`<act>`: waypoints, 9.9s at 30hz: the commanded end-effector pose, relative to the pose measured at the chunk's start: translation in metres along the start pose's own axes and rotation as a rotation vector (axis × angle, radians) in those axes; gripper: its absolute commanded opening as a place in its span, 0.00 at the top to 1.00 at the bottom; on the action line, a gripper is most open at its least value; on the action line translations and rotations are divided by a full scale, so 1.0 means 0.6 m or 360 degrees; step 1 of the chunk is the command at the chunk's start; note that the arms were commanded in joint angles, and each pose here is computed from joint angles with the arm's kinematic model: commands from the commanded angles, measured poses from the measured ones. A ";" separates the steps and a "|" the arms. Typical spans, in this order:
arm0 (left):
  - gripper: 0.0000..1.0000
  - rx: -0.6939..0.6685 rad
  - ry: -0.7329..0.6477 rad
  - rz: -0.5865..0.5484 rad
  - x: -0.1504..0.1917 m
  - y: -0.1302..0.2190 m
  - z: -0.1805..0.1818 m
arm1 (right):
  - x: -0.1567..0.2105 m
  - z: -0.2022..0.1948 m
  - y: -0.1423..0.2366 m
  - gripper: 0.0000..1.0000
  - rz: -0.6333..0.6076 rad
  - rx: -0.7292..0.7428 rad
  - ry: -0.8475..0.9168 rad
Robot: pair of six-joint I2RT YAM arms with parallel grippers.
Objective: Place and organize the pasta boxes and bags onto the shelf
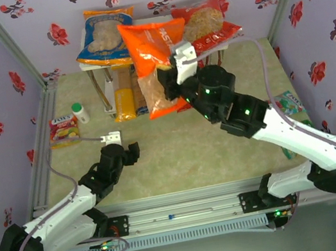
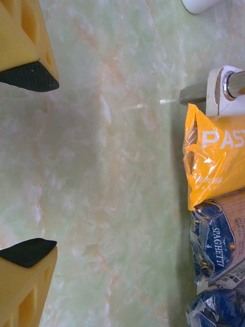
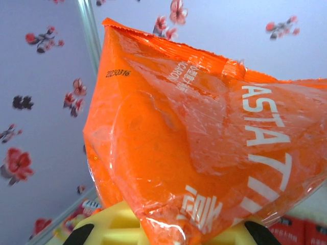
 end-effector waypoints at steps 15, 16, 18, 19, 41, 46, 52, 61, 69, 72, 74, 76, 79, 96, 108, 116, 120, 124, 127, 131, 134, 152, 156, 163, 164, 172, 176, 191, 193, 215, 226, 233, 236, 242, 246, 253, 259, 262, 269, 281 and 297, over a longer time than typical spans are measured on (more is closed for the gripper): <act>0.21 -0.0013 0.0032 -0.0012 -0.004 -0.004 0.003 | -0.124 -0.105 -0.179 1.00 -0.0417 0.0566 0.0179; 0.21 -0.0014 0.0032 -0.0015 -0.005 -0.004 0.003 | -0.120 -0.108 -0.190 1.00 -0.0405 0.0591 0.0208; 0.21 -0.0015 0.0033 -0.0013 -0.003 -0.004 0.004 | -0.112 -0.114 -0.206 1.00 -0.0386 0.0638 0.0247; 0.21 -0.0018 0.0034 -0.0012 -0.002 -0.004 0.006 | -0.109 -0.118 -0.212 1.00 -0.0379 0.0662 0.0259; 0.20 -0.0041 0.0037 0.0025 0.006 -0.016 0.015 | -0.039 -0.209 -0.273 1.00 -0.0226 0.0844 0.0256; 0.20 -0.0045 0.0041 0.0028 0.006 -0.016 0.017 | -0.018 -0.213 -0.286 1.00 -0.0178 0.0844 0.0275; 0.20 -0.0051 0.0045 0.0027 0.007 -0.017 0.019 | 0.006 -0.226 -0.299 1.00 -0.0124 0.0859 0.0276; 0.20 -0.0060 0.0051 0.0031 0.008 -0.018 0.023 | 0.002 -0.221 -0.296 1.00 -0.0133 0.0739 0.0133; 0.20 -0.0050 0.0058 0.0039 0.011 -0.023 0.021 | -0.020 -0.209 -0.281 1.00 -0.0161 0.0637 0.0048; 0.20 -0.0044 0.0057 0.0045 0.012 -0.024 0.019 | -0.013 -0.210 -0.284 1.00 -0.0145 0.0644 0.0048; 0.20 -0.0042 0.0057 0.0048 0.013 -0.025 0.019 | -0.011 -0.210 -0.285 1.00 -0.0141 0.0643 0.0041; 0.20 -0.0047 0.0056 0.0050 0.013 -0.026 0.020 | -0.008 -0.211 -0.287 1.00 -0.0137 0.0651 0.0034; 0.19 -0.0050 0.0055 0.0056 0.015 -0.027 0.021 | -0.001 -0.216 -0.293 1.00 -0.0109 0.0680 0.0020; 0.13 -0.0051 0.0053 0.0084 0.020 -0.030 0.021 | 0.003 -0.218 -0.288 0.40 -0.0064 0.0668 0.0002; 0.14 -0.0039 0.0061 0.0076 0.016 -0.030 0.018 | -0.053 -0.256 -0.203 0.58 -0.0231 0.0757 -0.0049; 0.15 -0.0027 0.0073 0.0081 0.015 -0.028 0.017 | -0.004 -0.267 -0.221 1.00 -0.0071 0.0770 -0.0018; 0.15 -0.0024 0.0072 0.0082 0.015 -0.028 0.016 | 0.025 -0.271 -0.234 1.00 0.0021 0.0761 -0.0014; 0.15 -0.0023 0.0074 0.0082 0.015 -0.028 0.016 | 0.060 -0.266 -0.245 1.00 0.0158 0.0710 -0.0015; 0.15 -0.0022 0.0076 0.0084 0.016 -0.029 0.016 | 0.092 -0.260 -0.257 1.00 0.0280 0.0667 -0.0018; 0.15 -0.0017 0.0077 0.0083 0.016 -0.029 0.015 | 0.135 -0.252 -0.271 1.00 0.0432 0.0609 -0.0018; 0.15 -0.0016 0.0078 0.0085 0.017 -0.029 0.015 | 0.157 -0.243 -0.279 1.00 0.0505 0.0548 -0.0041; 0.15 -0.0020 0.0073 0.0098 0.023 -0.027 0.018 | 0.200 -0.196 -0.312 1.00 0.0619 0.0316 -0.0401; 0.15 -0.0023 0.0074 0.0095 0.026 -0.025 0.021 | 0.149 -0.202 -0.294 0.86 0.0443 0.0317 -0.0332; 0.15 -0.0031 0.0084 0.0092 0.026 -0.026 0.025 | -0.020 -0.181 -0.237 0.98 -0.0013 0.0134 -0.0276; 0.15 -0.0029 0.0085 0.0090 0.026 -0.026 0.025 | -0.033 -0.181 -0.234 0.99 -0.0048 0.0136 -0.0267; 0.15 -0.0028 0.0088 0.0095 0.026 -0.026 0.024 | -0.027 -0.200 -0.304 1.00 -0.0025 0.0196 -0.0187; 0.15 -0.0025 0.0091 0.0096 0.024 -0.024 0.024 | -0.008 -0.214 -0.355 1.00 -0.0054 0.0232 -0.0136; 0.15 -0.0041 0.0066 0.0102 0.017 -0.029 0.024 | 0.136 -0.242 -0.407 1.00 0.0291 0.0371 0.0013; 0.14 -0.0044 0.0066 0.0104 0.018 -0.030 0.024 | 0.143 -0.241 -0.408 0.98 0.0323 0.0359 0.0001; 0.13 -0.0071 0.0067 0.0044 0.018 -0.037 0.038 | -0.141 -0.217 -0.232 0.44 -0.0394 0.0249 -0.0058; 0.05 -0.0184 0.0107 -0.0115 -0.016 -0.008 0.079 | 0.022 -0.314 0.125 0.43 -0.0070 0.0952 -0.0069; 0.00 -0.0316 0.0133 -0.0201 -0.040 0.010 0.112 | 0.214 -0.362 0.297 0.30 0.0343 0.1373 -0.0086; 0.00 -0.0465 0.0186 -0.0253 -0.052 0.013 0.143 | 0.279 -0.375 0.326 0.27 0.0461 0.1474 -0.0070; 0.00 -0.0609 0.0412 -0.0371 -0.071 -0.003 0.195 | 0.383 -0.404 0.299 0.16 0.0715 0.1536 -0.0175; 0.00 -0.0611 0.0490 -0.0545 -0.083 -0.016 0.214 | 0.454 -0.423 0.263 0.09 0.0788 0.1462 -0.0397; 0.00 -0.0632 0.0208 -0.0587 -0.151 -0.002 0.213 | 0.520 -0.447 0.227 0.03 0.0927 0.1434 -0.0506; 0.00 -0.0888 0.0034 -0.0584 -0.124 -0.002 0.276 | 0.537 -0.459 0.213 0.01 0.0892 0.1449 -0.0517; 0.00 -0.0857 0.0091 -0.0652 -0.120 -0.020 0.284 | 0.542 -0.469 0.215 0.01 0.0894 0.1474 -0.0523; 0.00 -0.0771 -0.0116 -0.0502 -0.096 -0.116 0.279 | 0.541 -0.482 0.231 0.01 0.0765 0.1536 -0.0507; 0.00 -0.0635 -0.0181 -0.0461 -0.091 -0.139 0.262 | 0.517 -0.517 0.268 0.01 0.0369 0.1750 -0.0266; 0.00 -0.0623 -0.0178 -0.0469 -0.091 -0.138 0.262 | 0.615 -0.571 0.151 0.01 0.0647 0.1560 0.0002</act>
Point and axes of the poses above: each hand's point on the last joint's axis, 136 mm out from that joint toward the fingers, its own y axis back along the fingers, its own z axis along the line the jaws close on, x = y × z, the point moved 3 cm from there along y, back along the fingers, and after that the axes turned 3 degrees about y, right-handed, at the moved point
